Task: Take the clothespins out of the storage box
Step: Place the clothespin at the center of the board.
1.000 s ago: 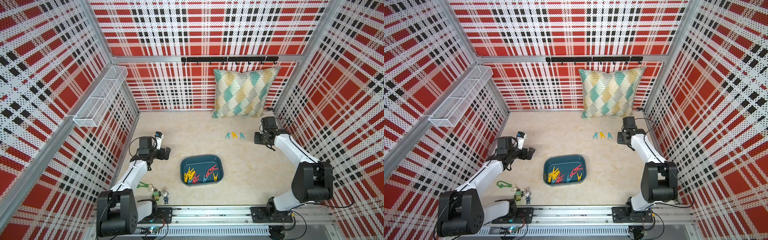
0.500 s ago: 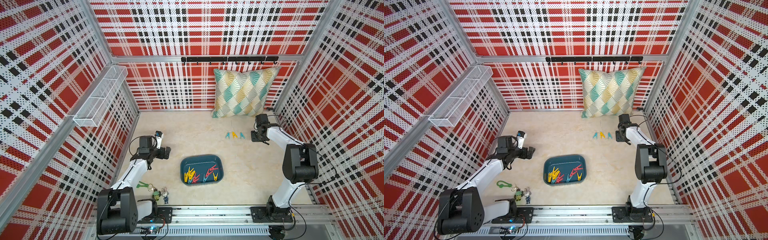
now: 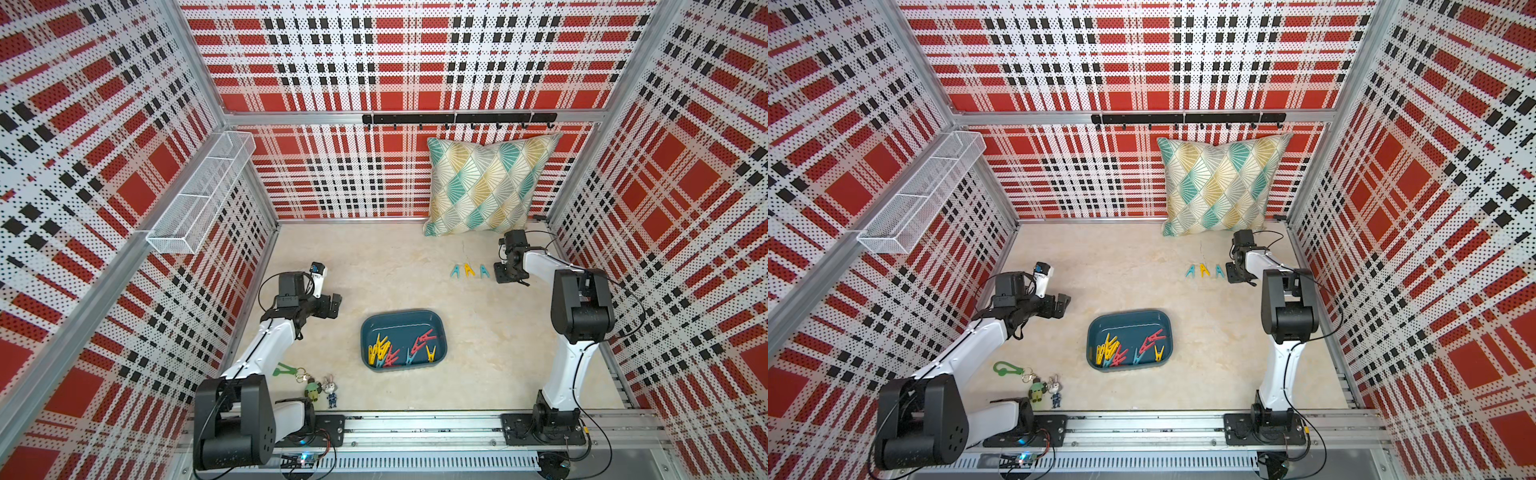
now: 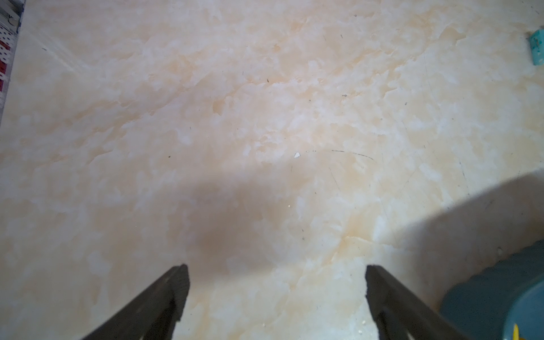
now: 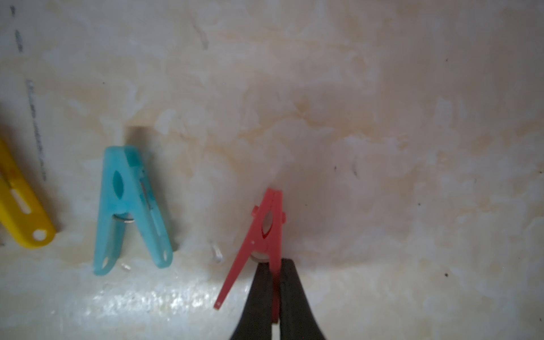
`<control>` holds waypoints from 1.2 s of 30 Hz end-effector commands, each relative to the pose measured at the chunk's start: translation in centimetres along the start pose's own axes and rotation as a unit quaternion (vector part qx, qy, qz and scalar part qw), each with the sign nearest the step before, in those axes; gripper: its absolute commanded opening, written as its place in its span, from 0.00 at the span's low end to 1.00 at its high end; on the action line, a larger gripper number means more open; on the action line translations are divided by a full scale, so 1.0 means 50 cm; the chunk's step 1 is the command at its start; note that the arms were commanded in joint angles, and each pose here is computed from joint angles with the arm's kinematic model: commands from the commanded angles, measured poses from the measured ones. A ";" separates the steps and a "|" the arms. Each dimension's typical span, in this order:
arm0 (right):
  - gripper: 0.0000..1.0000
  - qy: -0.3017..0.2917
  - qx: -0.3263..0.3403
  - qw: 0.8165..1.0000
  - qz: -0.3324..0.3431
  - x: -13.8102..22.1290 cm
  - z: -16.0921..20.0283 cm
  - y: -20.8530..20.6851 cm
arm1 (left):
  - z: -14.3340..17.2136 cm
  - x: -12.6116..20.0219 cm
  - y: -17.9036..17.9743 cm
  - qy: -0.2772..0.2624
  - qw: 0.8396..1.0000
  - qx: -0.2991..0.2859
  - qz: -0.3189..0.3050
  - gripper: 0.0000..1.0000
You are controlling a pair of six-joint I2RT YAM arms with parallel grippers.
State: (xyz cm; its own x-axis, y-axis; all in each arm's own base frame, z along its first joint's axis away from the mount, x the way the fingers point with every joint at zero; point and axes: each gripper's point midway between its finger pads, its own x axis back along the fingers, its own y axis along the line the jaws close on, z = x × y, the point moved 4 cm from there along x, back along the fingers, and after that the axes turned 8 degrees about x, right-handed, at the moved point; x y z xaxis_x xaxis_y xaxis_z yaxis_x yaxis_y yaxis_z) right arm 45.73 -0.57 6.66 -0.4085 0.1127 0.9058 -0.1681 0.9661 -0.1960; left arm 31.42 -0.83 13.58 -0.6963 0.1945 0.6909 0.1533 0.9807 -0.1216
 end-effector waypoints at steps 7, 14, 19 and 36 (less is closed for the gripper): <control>0.14 0.004 0.017 1.000 -0.014 -0.036 -0.017 0.003 | -0.029 0.020 0.002 -0.022 1.000 -0.005 -0.003 0.99; 0.22 0.004 0.019 1.000 -0.015 -0.027 -0.010 0.011 | -0.032 0.023 0.002 -0.024 1.000 -0.005 -0.003 0.99; 0.30 0.005 0.023 1.000 0.002 -0.010 -0.017 0.010 | -0.032 0.023 0.001 -0.023 1.000 -0.005 -0.002 0.99; 0.39 -0.132 -0.040 0.988 -0.068 0.293 -0.026 0.101 | -0.031 0.022 0.012 -0.026 1.000 0.005 -0.017 0.99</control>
State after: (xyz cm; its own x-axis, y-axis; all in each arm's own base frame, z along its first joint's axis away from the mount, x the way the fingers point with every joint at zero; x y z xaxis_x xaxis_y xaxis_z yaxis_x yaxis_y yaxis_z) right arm 42.24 3.86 16.88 -0.5736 0.0192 0.8189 -0.1669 0.9760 -0.1398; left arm 31.46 -0.78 14.15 -0.7089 0.1907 0.6791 0.1511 0.9815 -0.1179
